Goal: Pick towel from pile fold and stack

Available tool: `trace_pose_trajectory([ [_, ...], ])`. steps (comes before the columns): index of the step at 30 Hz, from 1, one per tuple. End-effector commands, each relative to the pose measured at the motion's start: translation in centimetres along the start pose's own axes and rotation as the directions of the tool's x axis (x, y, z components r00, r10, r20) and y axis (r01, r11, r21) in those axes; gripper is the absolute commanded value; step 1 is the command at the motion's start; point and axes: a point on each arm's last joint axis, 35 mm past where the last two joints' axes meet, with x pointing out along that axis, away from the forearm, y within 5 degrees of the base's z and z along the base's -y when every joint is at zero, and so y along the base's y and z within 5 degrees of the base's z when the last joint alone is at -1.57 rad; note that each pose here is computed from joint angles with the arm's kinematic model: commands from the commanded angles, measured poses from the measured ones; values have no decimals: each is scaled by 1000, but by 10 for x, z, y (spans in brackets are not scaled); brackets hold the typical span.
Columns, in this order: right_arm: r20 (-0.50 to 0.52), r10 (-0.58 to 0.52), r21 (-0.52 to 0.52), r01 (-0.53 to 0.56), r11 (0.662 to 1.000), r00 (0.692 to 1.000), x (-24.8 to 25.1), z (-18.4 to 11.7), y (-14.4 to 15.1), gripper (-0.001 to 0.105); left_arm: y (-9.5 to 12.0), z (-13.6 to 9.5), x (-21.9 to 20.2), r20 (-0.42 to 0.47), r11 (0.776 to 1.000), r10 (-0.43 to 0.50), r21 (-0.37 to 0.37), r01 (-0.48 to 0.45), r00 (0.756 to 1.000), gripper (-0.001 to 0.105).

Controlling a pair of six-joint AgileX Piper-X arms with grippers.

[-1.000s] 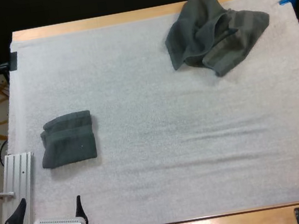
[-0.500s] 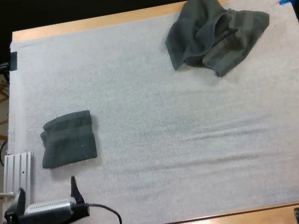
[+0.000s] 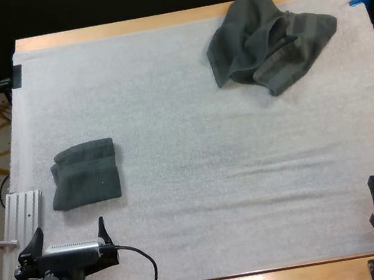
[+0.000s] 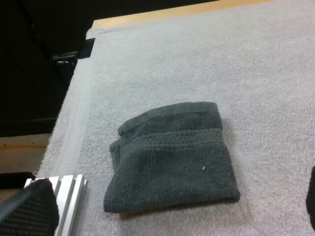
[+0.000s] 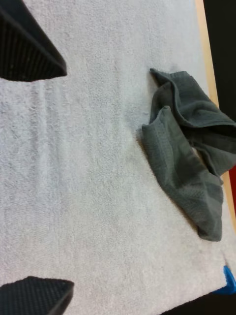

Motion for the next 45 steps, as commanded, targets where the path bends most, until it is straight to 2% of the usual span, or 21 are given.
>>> trace_pose_trajectory([
  [1, -9, 11, -10, -11, 1000, 1000, 1, 1, 0, 78, -1, 1, 1, -6, 1000, -6, 2, 6, 1000, 104],
  [14, -3, 14, -12, -14, 1000, 1000, 1, 1, 0, 78, -1, 1, 3, 0, 1000, -11, 3, 11, 1000, 104],
  [25, 12, 131, -65, -130, 989, 991, 1, 2, 3, 78, 2, 1, 3, 7, 997, 66, -31, -66, 998, 104],
  [33, 12, 131, -65, -130, 989, 991, 1, 2, 3, 78, 2, 1, 3, 6, 998, 58, -30, -58, 998, 104],
  [39, 12, 131, -65, -130, 989, 991, 1, 2, 3, 78, 0, 1, 3, 2, 1000, 4, -7, -4, 1000, 104],
  [45, 12, 131, -65, -130, 989, 991, 1, 2, 3, 78, -1, 1, 3, 1, 1000, -8, -6, 8, 1000, 104],
])
